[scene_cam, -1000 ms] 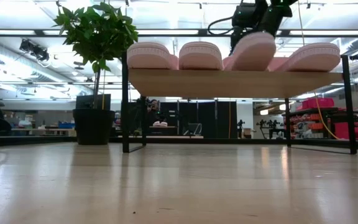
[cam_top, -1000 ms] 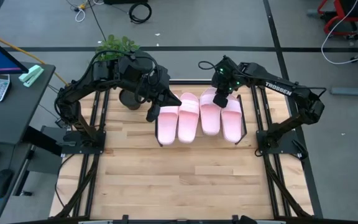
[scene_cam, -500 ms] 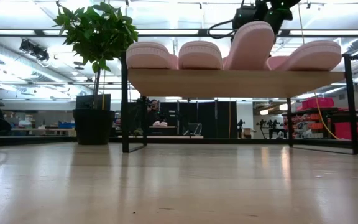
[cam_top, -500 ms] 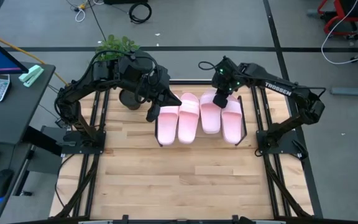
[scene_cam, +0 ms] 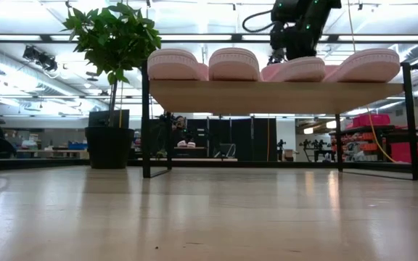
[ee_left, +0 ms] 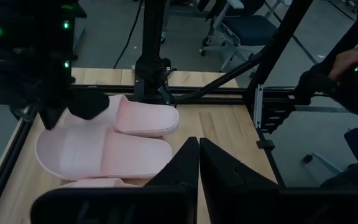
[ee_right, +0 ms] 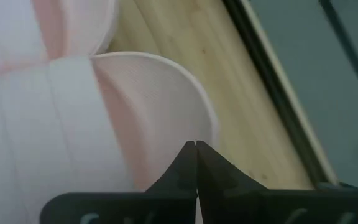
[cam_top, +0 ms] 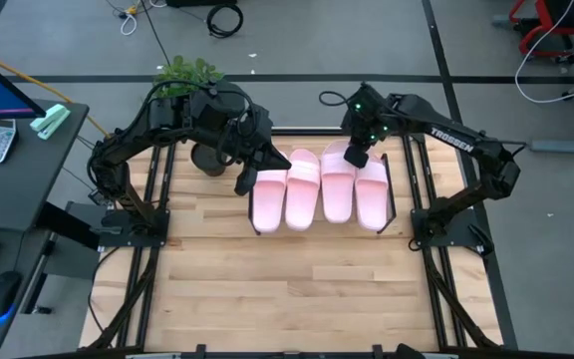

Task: Pick and place slides into the shelf
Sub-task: Put the pink slide on the shelf

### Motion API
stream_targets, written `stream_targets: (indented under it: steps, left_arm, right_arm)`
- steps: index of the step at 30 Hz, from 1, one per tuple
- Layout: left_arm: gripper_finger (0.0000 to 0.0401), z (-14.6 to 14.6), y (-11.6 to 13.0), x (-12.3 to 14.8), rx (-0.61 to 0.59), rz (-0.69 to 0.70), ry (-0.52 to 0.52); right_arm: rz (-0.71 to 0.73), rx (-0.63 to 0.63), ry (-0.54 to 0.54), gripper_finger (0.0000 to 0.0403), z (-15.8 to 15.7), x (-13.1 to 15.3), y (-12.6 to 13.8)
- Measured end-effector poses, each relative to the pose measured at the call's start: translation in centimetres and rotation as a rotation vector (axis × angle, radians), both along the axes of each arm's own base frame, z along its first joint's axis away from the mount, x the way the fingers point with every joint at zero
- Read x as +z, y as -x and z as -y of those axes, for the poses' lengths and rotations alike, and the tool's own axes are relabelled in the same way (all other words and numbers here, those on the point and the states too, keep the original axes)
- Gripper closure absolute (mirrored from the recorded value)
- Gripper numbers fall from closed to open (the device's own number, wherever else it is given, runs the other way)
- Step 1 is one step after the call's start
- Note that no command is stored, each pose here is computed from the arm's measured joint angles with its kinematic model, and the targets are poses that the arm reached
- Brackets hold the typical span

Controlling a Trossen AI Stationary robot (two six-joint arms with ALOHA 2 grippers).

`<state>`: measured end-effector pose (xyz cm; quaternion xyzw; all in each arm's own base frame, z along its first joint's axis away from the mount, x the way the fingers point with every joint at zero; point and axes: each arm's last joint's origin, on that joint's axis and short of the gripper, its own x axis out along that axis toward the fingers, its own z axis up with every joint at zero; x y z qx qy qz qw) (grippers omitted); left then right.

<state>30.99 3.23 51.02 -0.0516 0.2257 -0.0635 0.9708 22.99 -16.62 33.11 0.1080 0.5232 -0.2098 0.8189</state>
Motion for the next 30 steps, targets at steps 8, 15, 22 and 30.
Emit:
stream_targets:
  steps: [8,15,22,30]
  left_arm:
    - [0.0389,0.0,0.0,0.0,0.0,0.0,0.0]
    - [0.0381,0.0,-0.2,0.3,-0.003,0.038,-0.011]
    - [0.0379,0.0,-0.2,0.5,0.0,0.061,-0.009]
    - [0.0385,0.0,-0.2,0.5,0.0,0.059,-0.008]
  right_arm:
    - [-0.006,-0.021,-0.005,0.0403,-1.5,3.2,2.9]
    - [0.058,-0.021,-0.092,0.0403,-3.3,2.3,3.8]
    - [0.085,0.004,-0.124,0.0403,-3.8,0.0,2.1]
    - [0.082,0.023,-0.161,0.0403,-3.5,-1.2,0.5]
